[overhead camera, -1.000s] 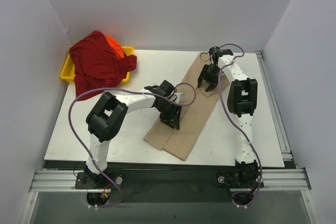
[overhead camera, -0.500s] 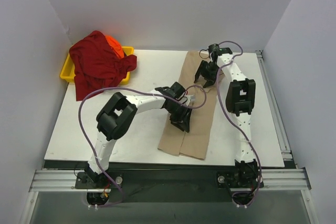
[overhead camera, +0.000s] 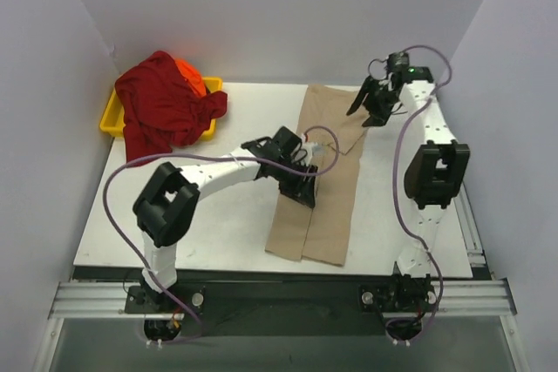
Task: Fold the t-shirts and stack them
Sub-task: Rotate the tshirt 90 degrees
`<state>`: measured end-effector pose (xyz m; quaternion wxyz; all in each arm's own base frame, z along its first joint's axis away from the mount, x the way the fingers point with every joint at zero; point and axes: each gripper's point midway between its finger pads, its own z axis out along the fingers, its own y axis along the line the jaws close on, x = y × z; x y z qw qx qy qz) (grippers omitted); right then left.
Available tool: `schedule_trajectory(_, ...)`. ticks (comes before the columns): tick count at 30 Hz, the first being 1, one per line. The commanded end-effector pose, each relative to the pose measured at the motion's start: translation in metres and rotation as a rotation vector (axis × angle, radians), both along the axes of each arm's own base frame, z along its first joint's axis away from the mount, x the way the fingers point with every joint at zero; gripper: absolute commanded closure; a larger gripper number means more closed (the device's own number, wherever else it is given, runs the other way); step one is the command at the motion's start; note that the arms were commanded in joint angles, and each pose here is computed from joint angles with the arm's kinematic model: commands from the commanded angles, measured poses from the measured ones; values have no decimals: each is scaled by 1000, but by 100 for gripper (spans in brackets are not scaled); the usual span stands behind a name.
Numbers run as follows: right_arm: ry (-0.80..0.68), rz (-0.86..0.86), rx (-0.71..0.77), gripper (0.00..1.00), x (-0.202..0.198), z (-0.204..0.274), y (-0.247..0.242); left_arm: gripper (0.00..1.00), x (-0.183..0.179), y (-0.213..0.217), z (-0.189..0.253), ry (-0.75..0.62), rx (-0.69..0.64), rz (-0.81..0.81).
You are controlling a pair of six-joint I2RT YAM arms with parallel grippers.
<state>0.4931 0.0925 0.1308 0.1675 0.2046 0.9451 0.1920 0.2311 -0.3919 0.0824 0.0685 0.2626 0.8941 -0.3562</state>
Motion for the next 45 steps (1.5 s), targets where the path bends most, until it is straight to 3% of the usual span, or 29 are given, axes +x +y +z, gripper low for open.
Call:
schedule_trajectory(1, -68, 24, -42, 43, -53, 58, -17, 47, 23, 22, 40, -153, -44, 98)
schedule_trajectory(2, 16, 58, -60, 43, -81, 32, -17, 47, 28, 33, 36, -175, -16, 125)
schedule_trajectory(4, 34, 79, -72, 43, -118, 33, -18, 48, 27, 60, 24, -167, 31, 175)
schedule_trajectory(5, 126, 96, -78, 43, -150, 7, -17, 48, 28, 70, 19, -169, 52, 196)
schedule_trajectory(6, 109, 112, -81, 43, -167, 14, -17, 47, 26, 79, 14, -159, 71, 209)
schedule_trajectory(8, 215, 141, -82, 43, -211, -8, -13, 47, 24, 98, 5, -157, 114, 232)
schedule_trajectory(15, 381, 258, -40, 44, -316, -27, 11, 48, 3, 119, -11, -132, 183, 184)
schedule_trajectory(19, 455, 288, -62, 44, -350, -40, 16, 47, -7, 127, -16, -114, 205, 146)
schedule_trajectory(29, 537, 308, -136, 50, -395, -68, 26, 48, -25, 134, -20, -58, 224, 71)
schedule_trajectory(45, 465, 213, -207, 60, -399, -115, 38, 47, -39, 125, -10, -33, 152, -4)
